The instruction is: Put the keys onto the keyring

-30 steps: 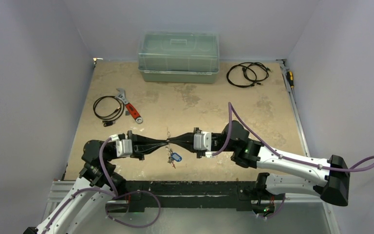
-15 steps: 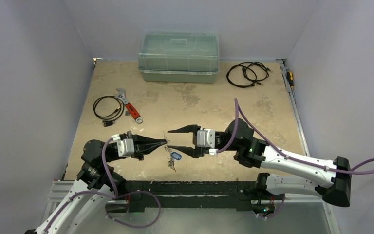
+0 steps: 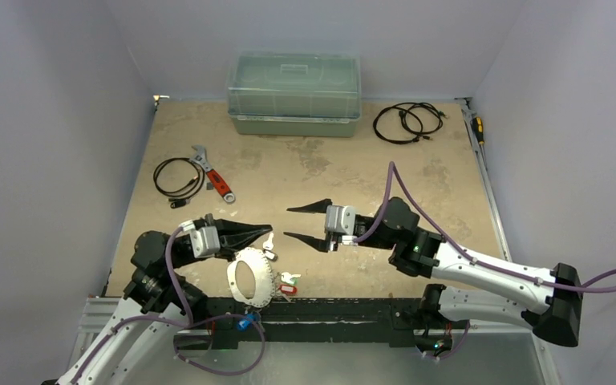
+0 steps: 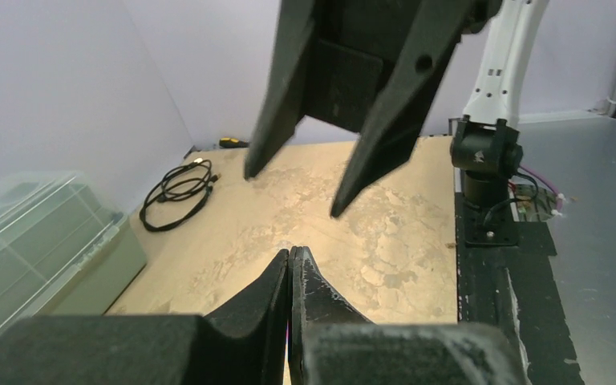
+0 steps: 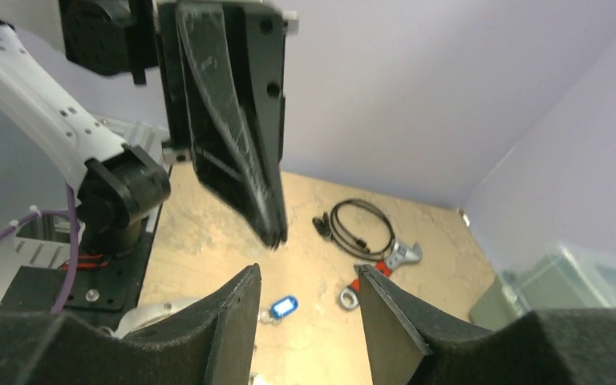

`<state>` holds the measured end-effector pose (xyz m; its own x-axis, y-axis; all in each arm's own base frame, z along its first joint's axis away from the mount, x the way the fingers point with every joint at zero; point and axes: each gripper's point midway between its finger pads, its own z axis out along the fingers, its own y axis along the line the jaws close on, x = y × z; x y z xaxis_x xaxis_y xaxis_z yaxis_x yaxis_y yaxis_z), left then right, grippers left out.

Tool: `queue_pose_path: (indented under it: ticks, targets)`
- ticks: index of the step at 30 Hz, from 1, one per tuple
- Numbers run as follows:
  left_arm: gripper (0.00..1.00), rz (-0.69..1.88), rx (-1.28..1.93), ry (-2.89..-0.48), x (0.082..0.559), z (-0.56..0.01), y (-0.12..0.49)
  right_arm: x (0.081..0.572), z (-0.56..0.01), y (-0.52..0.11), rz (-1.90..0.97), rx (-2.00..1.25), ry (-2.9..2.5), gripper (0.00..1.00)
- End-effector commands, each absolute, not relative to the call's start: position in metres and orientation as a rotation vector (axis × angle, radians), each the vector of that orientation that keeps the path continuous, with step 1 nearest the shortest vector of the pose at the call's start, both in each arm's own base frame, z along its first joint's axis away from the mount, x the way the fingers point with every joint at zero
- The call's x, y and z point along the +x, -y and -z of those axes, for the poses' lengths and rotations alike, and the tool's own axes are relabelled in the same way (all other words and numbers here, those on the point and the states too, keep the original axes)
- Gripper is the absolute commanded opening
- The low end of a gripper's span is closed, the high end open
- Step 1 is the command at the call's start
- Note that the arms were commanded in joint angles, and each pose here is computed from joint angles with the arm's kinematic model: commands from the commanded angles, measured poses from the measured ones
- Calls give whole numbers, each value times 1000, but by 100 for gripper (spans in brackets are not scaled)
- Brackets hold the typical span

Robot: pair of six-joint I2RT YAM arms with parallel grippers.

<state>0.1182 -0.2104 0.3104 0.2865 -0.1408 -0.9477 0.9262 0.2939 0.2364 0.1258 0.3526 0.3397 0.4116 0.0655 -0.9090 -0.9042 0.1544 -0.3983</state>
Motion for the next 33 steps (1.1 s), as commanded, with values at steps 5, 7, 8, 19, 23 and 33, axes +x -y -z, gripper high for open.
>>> queue_pose_path:
  ticks: [5,7,8,19,23,33]
  targets:
    - [23,743,829,-1134,157,-320,194,153,-272,-369,-866,-1153,-1174,52]
    - [36,701,781,-1137,161,-325,185,153,-255,-382,-930,-1139,-1250,50]
    - [40,678,757,-1139,163,-327,181,151,-249,-390,-977,-1128,-1281,48]
    - [61,447,472,-1183,191,-344,124,112,-162,-474,-1203,-1235,-1477,39]
    - [61,426,467,-1228,194,-336,120,100,-133,-500,-1187,-1310,-1533,33]
    - [61,403,454,-1249,197,-333,116,104,-68,-515,-1067,-1314,-1699,17]
